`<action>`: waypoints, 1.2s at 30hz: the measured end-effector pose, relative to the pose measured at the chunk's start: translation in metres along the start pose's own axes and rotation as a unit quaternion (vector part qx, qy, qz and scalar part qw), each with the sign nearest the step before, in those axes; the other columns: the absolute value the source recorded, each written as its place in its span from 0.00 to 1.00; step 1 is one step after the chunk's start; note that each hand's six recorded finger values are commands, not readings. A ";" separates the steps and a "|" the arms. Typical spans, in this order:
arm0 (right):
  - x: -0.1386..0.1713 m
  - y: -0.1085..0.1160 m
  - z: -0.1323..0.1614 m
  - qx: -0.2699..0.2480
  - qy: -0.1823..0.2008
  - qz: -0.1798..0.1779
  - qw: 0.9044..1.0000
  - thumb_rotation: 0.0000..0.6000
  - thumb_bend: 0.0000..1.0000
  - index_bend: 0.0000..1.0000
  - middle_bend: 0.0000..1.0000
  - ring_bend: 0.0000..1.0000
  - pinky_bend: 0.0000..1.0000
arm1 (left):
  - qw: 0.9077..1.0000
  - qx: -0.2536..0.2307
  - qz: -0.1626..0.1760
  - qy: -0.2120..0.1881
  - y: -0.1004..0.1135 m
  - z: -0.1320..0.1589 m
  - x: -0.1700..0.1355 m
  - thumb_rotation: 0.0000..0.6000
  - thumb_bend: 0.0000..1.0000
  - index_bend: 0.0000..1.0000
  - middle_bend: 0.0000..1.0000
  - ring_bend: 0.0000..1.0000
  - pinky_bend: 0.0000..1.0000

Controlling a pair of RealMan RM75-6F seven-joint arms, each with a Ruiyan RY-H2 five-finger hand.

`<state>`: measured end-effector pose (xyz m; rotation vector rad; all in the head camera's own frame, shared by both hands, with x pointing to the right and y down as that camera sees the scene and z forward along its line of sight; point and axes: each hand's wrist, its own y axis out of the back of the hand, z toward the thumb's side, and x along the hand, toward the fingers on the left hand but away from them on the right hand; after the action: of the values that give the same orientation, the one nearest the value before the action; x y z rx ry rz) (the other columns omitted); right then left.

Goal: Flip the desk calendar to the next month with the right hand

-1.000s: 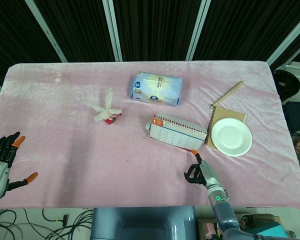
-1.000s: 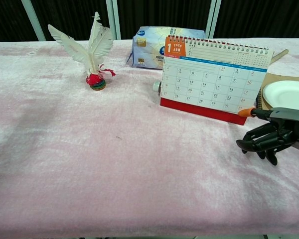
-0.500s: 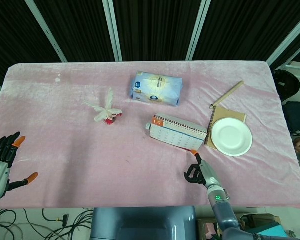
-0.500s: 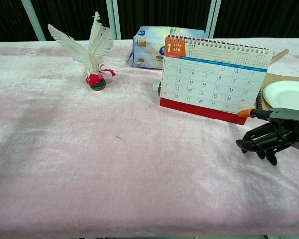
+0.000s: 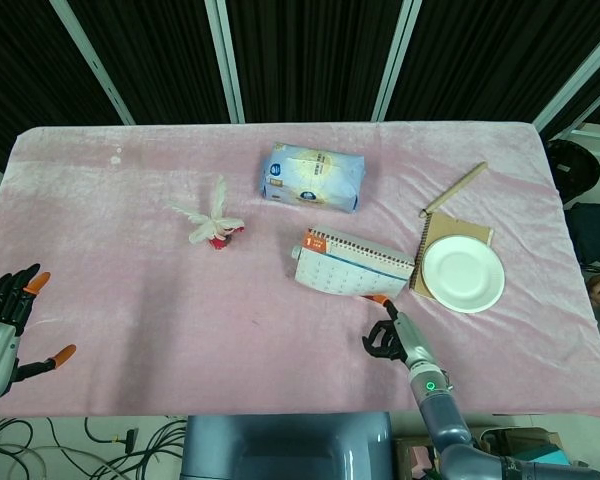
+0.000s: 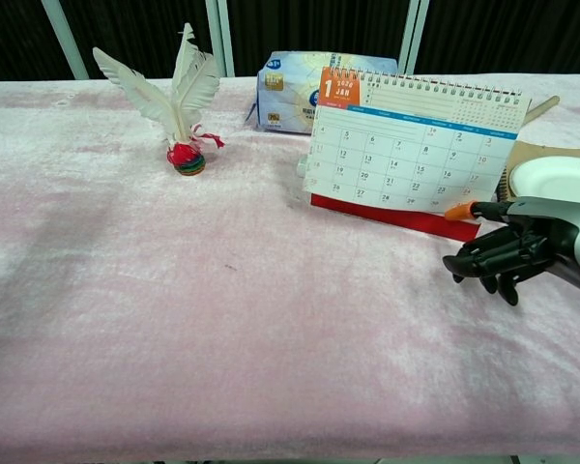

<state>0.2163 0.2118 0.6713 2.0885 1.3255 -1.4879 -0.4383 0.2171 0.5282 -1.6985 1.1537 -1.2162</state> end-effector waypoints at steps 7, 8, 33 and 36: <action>0.006 -0.010 0.009 -0.011 0.018 0.020 1.000 1.00 0.35 0.04 0.59 0.68 0.71 | 1.000 0.000 -0.001 -0.001 0.000 0.000 0.000 1.00 0.00 0.00 0.00 0.00 0.00; 0.007 -0.011 0.010 -0.011 0.021 0.022 0.999 1.00 0.35 0.05 0.59 0.68 0.71 | 1.000 0.000 0.000 -0.001 0.000 0.000 0.000 1.00 0.00 0.00 0.00 0.00 0.00; 0.097 0.046 0.118 0.001 0.259 -0.070 0.963 1.00 0.36 0.22 0.48 0.56 0.57 | 1.000 -0.003 -0.001 -0.005 0.000 0.002 0.000 1.00 0.00 0.00 0.00 0.00 0.00; 0.101 0.066 0.128 0.029 0.272 -0.108 0.956 1.00 0.35 0.21 0.33 0.38 0.43 | 1.000 -0.003 0.000 -0.004 0.000 0.001 0.000 1.00 0.00 0.00 0.00 0.00 0.00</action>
<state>0.1954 0.1457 0.5100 2.5790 1.7632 -1.0595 -0.4373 0.2172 0.5279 -1.7059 1.1527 -1.2070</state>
